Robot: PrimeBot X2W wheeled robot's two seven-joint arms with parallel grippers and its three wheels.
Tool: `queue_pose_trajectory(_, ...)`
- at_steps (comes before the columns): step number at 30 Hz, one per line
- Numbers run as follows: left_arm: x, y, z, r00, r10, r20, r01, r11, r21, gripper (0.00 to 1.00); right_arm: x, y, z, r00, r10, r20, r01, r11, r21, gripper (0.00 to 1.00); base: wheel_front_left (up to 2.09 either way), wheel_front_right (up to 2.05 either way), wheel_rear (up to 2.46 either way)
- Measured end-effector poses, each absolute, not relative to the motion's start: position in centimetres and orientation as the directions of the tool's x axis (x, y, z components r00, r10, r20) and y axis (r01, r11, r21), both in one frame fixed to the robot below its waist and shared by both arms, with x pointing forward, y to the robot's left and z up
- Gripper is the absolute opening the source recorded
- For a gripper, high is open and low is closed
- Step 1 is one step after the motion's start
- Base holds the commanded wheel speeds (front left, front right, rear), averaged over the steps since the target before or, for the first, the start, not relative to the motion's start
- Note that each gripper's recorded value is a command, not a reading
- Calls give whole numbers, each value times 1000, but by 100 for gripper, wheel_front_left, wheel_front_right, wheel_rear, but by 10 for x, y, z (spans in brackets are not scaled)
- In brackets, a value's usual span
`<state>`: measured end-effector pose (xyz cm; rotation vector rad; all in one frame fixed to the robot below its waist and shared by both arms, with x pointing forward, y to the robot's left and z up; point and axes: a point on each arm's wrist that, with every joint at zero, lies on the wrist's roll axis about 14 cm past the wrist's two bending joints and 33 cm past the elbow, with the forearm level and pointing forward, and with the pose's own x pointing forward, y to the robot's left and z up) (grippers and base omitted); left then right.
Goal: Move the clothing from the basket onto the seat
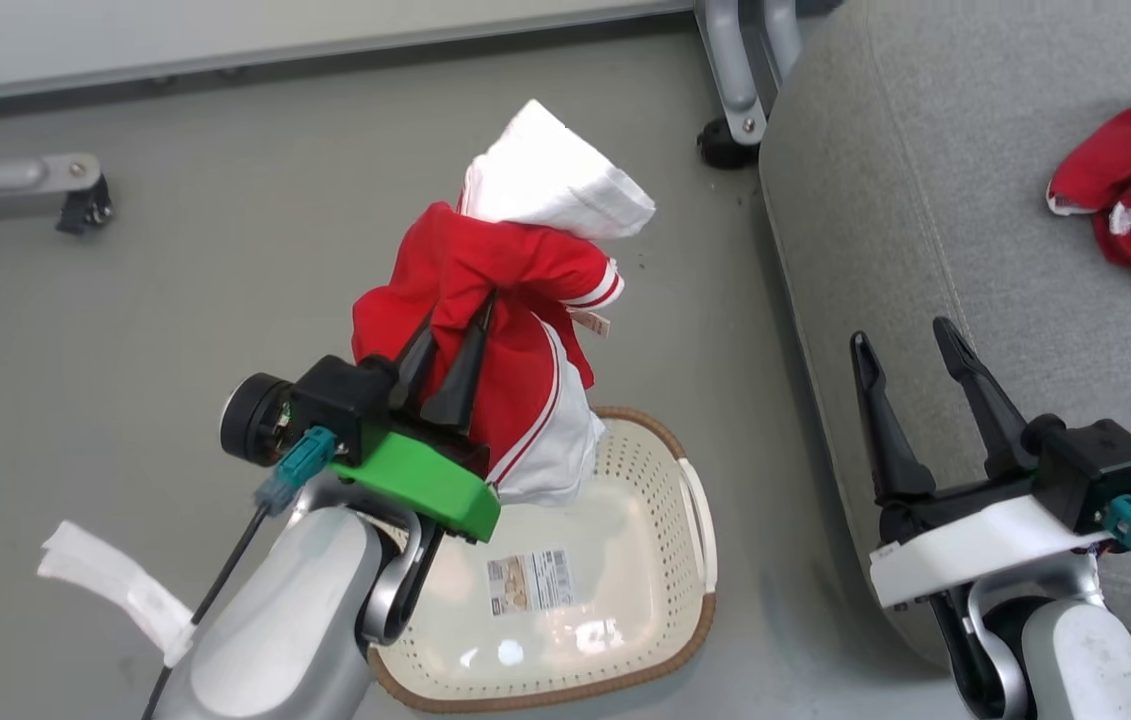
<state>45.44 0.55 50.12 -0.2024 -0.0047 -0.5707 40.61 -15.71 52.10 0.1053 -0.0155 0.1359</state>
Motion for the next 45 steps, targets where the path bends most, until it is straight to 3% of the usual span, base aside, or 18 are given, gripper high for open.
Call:
queue_pose_trajectory(11,424,28,593,828,-465,312,526,838,-147,0,384,-147,545,985,165,58,-169,981,91,100,0,0,0)
queue_pose_trajectory(17,402,35,618,810,-447,379,525,841,-133,0,372,-140,550,981,184,57,-189,978,88,100,0,0,0)
queue_pose_trajectory(29,365,42,625,811,-435,390,517,845,-133,0,344,-133,554,977,206,50,-210,974,89,100,0,0,0)
queue_pose_trajectory(45,356,41,622,813,-446,373,528,836,-152,0,336,-127,554,974,222,44,-225,969,98,100,0,0,0)
